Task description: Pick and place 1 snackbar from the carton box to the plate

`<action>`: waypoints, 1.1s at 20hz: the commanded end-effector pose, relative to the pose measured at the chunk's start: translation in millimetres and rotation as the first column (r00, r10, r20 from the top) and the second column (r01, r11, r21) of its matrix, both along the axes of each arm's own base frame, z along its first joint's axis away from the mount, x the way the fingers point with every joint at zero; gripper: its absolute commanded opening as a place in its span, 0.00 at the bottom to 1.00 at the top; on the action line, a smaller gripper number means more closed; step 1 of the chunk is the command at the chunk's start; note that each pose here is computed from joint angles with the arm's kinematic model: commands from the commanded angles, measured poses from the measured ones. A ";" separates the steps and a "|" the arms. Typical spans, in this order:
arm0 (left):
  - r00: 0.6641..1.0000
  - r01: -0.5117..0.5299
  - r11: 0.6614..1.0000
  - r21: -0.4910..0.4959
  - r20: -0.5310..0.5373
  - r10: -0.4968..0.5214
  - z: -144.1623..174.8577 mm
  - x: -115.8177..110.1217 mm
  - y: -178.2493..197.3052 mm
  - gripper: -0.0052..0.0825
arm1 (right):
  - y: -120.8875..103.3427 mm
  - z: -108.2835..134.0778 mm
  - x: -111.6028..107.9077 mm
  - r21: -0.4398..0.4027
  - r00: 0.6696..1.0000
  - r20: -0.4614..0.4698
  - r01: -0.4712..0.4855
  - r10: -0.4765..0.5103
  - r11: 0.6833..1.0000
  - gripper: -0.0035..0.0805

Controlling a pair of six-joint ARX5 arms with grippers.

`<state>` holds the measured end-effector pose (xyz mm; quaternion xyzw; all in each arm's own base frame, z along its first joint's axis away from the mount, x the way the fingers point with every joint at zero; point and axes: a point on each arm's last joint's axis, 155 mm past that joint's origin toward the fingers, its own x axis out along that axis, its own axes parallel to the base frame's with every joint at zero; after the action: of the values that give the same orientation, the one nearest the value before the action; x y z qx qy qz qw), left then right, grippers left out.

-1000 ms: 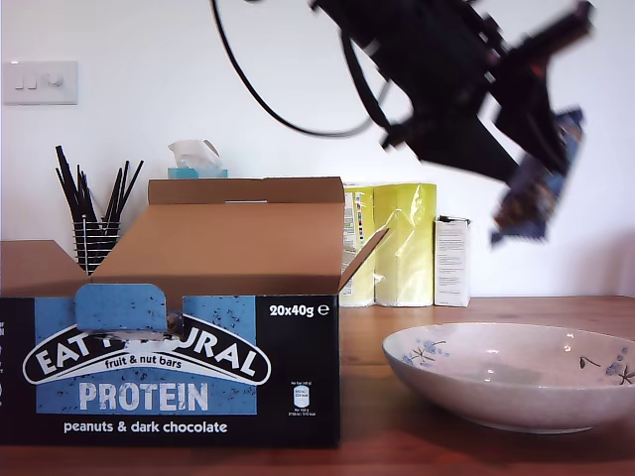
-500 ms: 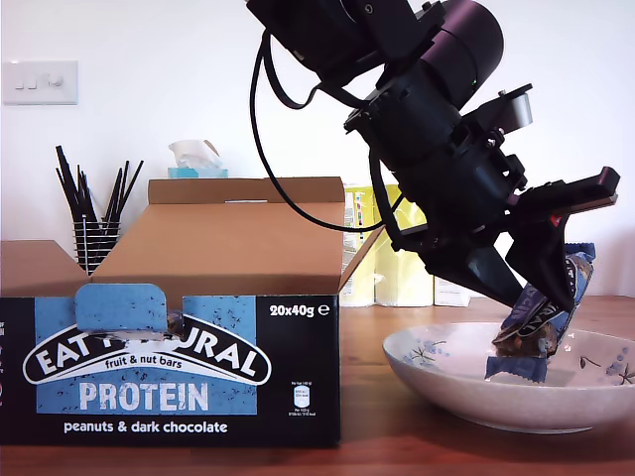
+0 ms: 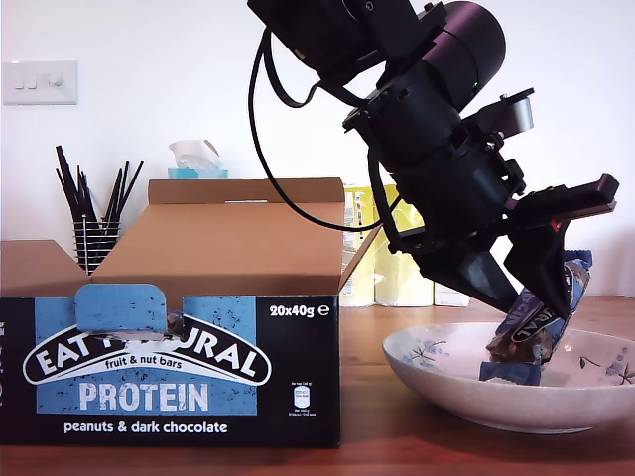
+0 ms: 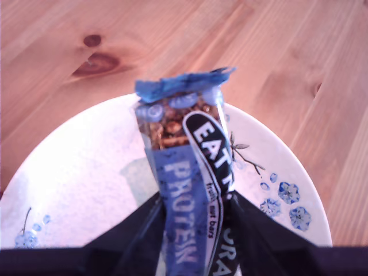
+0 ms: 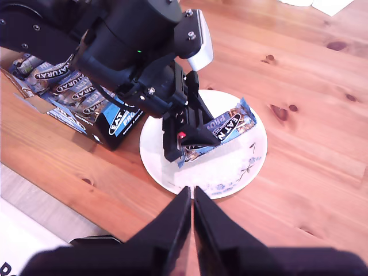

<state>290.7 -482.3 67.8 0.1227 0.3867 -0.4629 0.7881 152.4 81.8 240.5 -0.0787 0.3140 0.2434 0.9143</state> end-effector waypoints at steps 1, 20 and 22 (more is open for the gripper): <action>1.000 0.012 1.000 0.005 0.002 -0.012 -4.0 -3.4 -1.5 0.41 | 1.6 6.6 1.2 0.008 1.000 0.027 -0.008 0.008 1.000 0.03; 0.999 0.046 0.999 -0.026 -0.018 -0.046 79.1 -4.8 -16.4 0.04 | 3.2 13.3 5.8 0.011 0.998 0.062 -0.014 0.014 1.000 0.03; 0.999 0.052 0.997 -0.057 0.003 -0.052 101.5 -5.4 -16.7 0.04 | 3.3 13.9 6.3 0.001 0.997 0.071 -0.023 0.023 1.000 0.03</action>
<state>293.1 -501.8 165.6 0.1062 0.3693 -0.4878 0.7838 158.5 83.9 249.1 -0.0882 0.2907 0.2474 0.9201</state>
